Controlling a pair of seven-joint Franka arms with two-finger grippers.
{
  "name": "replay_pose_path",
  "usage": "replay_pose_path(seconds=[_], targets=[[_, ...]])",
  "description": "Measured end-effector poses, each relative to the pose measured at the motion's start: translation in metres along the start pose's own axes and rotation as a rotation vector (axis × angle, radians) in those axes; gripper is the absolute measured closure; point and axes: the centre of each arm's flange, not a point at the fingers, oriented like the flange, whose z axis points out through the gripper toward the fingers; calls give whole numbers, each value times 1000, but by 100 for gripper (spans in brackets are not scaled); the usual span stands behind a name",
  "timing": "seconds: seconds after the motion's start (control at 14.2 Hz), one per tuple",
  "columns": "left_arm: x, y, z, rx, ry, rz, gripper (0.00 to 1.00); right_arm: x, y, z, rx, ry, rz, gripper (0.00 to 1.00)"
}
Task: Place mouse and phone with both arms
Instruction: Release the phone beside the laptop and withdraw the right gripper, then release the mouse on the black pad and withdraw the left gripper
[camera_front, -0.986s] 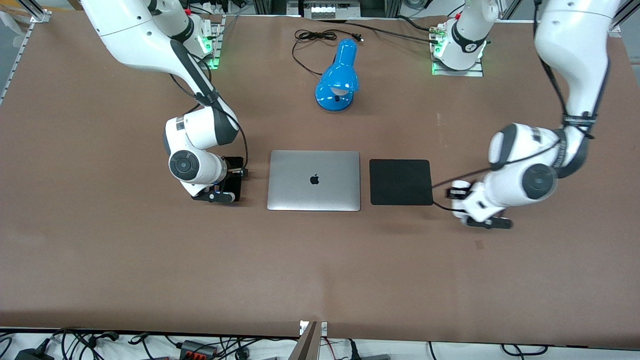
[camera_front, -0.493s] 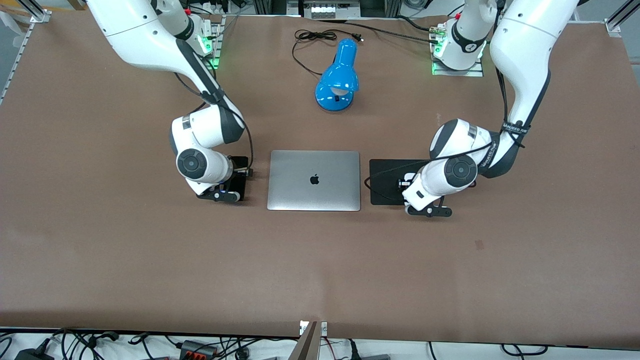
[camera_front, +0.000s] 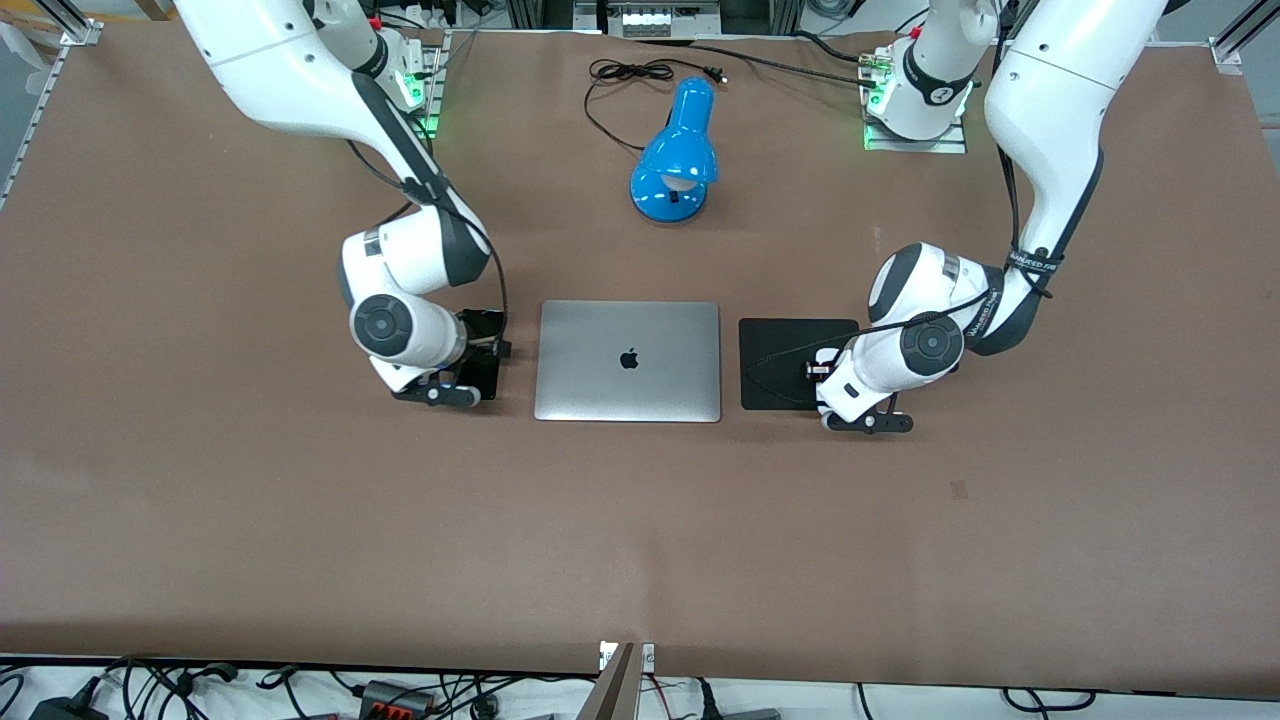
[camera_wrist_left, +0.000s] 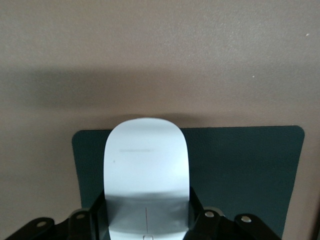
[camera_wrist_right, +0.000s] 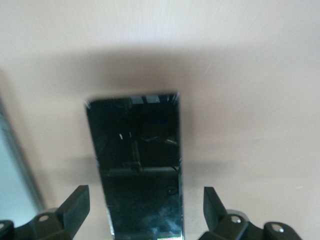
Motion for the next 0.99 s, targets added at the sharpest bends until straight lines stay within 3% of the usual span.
replay_pose_path(seconds=[0.14,0.21,0.35,0.63,0.99], targets=[[-1,0,3,-1,0,-3,39,12,27,-83,34,52,44,0],[-2,-1,4,0,-2,-15,39,11,48,-127,37,45,71,0],[-4,0,8,1,-8,-62,36,-6,100,-196,22,-22,87,0],[-5,4,13,1,-10,-79,3,-42,158,-262,20,-69,51,0],[0,3,-1,-3,7,-83,0,-66,166,-303,31,-19,30,0]])
